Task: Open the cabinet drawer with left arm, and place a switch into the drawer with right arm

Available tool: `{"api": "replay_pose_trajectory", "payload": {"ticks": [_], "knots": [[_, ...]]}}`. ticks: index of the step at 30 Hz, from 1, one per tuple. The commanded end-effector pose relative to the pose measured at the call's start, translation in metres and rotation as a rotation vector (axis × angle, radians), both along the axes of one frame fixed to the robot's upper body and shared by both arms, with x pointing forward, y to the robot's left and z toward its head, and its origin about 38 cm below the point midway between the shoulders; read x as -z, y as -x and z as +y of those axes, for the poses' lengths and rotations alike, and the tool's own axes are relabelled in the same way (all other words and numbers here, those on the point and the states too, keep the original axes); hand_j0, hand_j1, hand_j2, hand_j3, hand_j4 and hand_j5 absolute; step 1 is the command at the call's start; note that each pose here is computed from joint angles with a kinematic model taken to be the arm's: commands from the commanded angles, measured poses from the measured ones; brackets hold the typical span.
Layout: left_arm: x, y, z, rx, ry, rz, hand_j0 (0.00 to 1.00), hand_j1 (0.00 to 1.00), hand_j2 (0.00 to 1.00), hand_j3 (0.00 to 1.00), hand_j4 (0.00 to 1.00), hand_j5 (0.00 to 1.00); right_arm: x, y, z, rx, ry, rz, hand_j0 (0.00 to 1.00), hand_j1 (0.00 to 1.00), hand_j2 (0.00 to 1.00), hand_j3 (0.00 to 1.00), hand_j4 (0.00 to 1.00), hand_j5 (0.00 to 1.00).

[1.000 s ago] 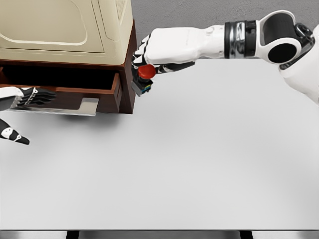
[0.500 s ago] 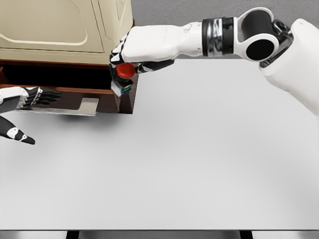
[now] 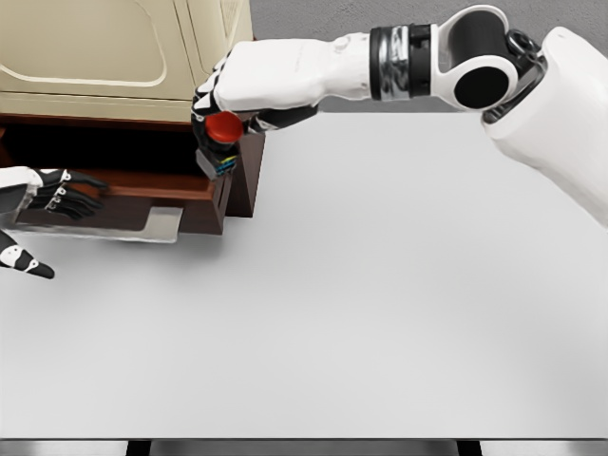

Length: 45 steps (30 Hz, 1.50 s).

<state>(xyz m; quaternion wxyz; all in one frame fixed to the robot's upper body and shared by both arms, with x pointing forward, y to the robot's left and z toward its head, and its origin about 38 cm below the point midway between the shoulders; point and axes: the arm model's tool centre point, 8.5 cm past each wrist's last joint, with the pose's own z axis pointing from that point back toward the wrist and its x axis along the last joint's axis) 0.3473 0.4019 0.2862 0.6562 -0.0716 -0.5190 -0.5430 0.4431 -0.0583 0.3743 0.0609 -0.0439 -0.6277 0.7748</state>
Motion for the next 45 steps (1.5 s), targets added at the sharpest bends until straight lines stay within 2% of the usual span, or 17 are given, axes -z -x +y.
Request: {"api": "replay_pose_trajectory", "payload": {"ticks": [1,6,12,14,15,16,18,21,25,30,32,36,37,38,39,43,45], "knots": [[-0.020,-0.003,0.006,0.008,-0.027,-0.091,1.00,1.00,1.00,1.00,1.00,1.00,-0.001,0.000,0.005,0.005,-0.009,0.012,0.49,0.49,0.49,0.49,0.49,0.49],[-0.030,-0.003,0.007,0.000,-0.004,-0.103,1.00,1.00,1.00,1.00,1.00,1.00,-0.001,-0.003,0.020,0.006,-0.013,0.029,0.49,0.49,0.49,0.49,0.49,0.49],[-0.044,-0.001,0.000,0.063,0.076,-0.180,1.00,1.00,1.00,1.00,1.00,1.00,-0.002,-0.006,0.028,0.012,-0.016,0.039,0.49,0.49,0.49,0.49,0.49,0.49],[-0.050,0.000,-0.003,0.097,0.109,-0.222,1.00,1.00,1.00,1.00,1.00,1.00,-0.003,-0.004,0.035,0.010,-0.018,0.043,0.49,0.49,0.49,0.49,0.49,0.49],[-0.062,0.001,-0.008,0.142,0.141,-0.288,1.00,1.00,1.00,1.00,1.00,1.00,-0.003,-0.007,0.037,0.016,-0.019,0.049,0.49,0.49,0.49,0.49,0.49,0.49],[-0.069,0.001,-0.009,0.158,0.148,-0.321,1.00,1.00,1.00,1.00,1.00,1.00,-0.001,-0.010,0.042,0.019,-0.015,0.057,0.49,0.49,0.49,0.49,0.49,0.49],[-0.078,0.000,-0.012,0.169,0.157,-0.355,1.00,1.00,1.00,1.00,1.00,1.00,0.000,-0.015,0.047,0.028,-0.015,0.070,0.49,0.49,0.49,0.49,0.49,0.49],[-0.078,0.000,-0.012,0.171,0.156,-0.357,1.00,1.00,1.00,1.00,1.00,1.00,0.004,-0.021,0.055,0.034,-0.011,0.084,0.49,0.49,0.49,0.49,0.49,0.49],[-0.079,0.001,-0.012,0.185,0.158,-0.372,1.00,1.00,1.00,1.00,1.00,1.00,0.011,-0.025,0.066,0.039,0.028,0.084,0.49,0.49,0.49,0.49,0.49,0.49],[-0.079,0.001,-0.012,0.186,0.159,-0.372,1.00,1.00,1.00,1.00,1.00,1.00,0.010,-0.026,0.075,0.040,0.044,0.058,0.50,0.50,0.50,0.50,0.50,0.50],[-0.079,0.001,-0.012,0.186,0.158,-0.372,1.00,1.00,1.00,1.00,1.00,1.00,0.011,-0.030,0.072,0.056,0.043,0.065,0.63,0.63,0.63,0.63,0.63,0.63],[-0.079,0.001,-0.012,0.186,0.161,-0.372,1.00,1.00,1.00,1.00,1.00,1.00,0.012,-0.035,0.069,0.087,0.061,0.041,0.66,0.66,0.66,0.66,0.66,0.66],[-0.079,0.001,-0.013,0.186,0.162,-0.372,1.00,1.00,1.00,1.00,1.00,1.00,0.012,-0.036,0.068,0.090,0.061,0.042,0.73,0.73,0.73,0.73,0.73,0.73],[-0.079,0.001,-0.013,0.186,0.161,-0.372,1.00,1.00,1.00,1.00,1.00,1.00,0.013,-0.038,0.067,0.103,0.060,0.049,0.96,0.96,0.96,0.96,0.96,0.96],[-0.078,0.001,-0.013,0.185,0.160,-0.371,1.00,1.00,1.00,1.00,1.00,1.00,0.014,-0.041,0.066,0.127,0.059,0.059,1.00,1.00,1.00,1.00,1.00,1.00],[-0.077,0.001,-0.013,0.185,0.162,-0.368,1.00,1.00,1.00,1.00,1.00,1.00,0.011,-0.039,0.067,0.115,0.057,0.049,1.00,1.00,1.00,1.00,1.00,1.00],[-0.077,0.001,-0.013,0.185,0.162,-0.368,1.00,1.00,1.00,1.00,1.00,1.00,0.000,-0.028,0.062,0.070,0.025,0.018,1.00,1.00,1.00,1.00,1.00,1.00]]}}
